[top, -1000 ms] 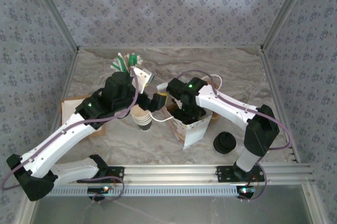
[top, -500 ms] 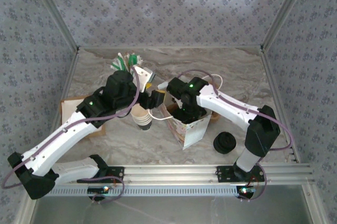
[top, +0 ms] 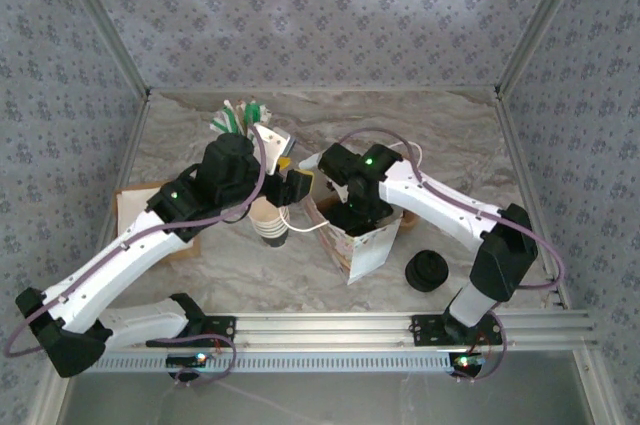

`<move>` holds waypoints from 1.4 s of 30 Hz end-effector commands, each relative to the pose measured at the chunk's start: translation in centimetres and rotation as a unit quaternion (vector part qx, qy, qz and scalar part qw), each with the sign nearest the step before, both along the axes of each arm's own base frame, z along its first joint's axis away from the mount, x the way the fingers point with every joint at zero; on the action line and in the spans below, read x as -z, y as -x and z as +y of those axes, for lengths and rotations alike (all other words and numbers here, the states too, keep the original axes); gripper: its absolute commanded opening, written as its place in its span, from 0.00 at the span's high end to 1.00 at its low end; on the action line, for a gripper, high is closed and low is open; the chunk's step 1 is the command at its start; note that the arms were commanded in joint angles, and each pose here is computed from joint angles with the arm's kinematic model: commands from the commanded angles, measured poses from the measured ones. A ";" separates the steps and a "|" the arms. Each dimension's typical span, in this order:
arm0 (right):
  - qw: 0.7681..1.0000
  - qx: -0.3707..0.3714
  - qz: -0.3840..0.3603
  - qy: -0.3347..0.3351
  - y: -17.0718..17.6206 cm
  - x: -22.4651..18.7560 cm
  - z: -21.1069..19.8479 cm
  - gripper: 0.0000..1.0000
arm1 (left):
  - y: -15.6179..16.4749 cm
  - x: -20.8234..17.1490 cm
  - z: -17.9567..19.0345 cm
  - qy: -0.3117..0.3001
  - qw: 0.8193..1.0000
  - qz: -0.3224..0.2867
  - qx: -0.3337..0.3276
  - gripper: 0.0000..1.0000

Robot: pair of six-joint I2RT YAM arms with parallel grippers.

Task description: Pack the takeout coffee

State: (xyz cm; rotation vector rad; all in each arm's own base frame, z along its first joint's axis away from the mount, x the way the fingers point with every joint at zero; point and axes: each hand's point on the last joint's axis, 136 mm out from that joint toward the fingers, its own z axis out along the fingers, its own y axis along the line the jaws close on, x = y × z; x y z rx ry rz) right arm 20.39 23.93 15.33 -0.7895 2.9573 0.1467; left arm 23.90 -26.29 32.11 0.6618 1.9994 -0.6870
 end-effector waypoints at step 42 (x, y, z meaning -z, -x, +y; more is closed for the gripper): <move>0.998 0.011 -0.052 -0.020 -0.1 -4.4 -0.6 0.20 | 1.0 -2.5 -0.1 0.026 0.999 -0.008 0.017 0.00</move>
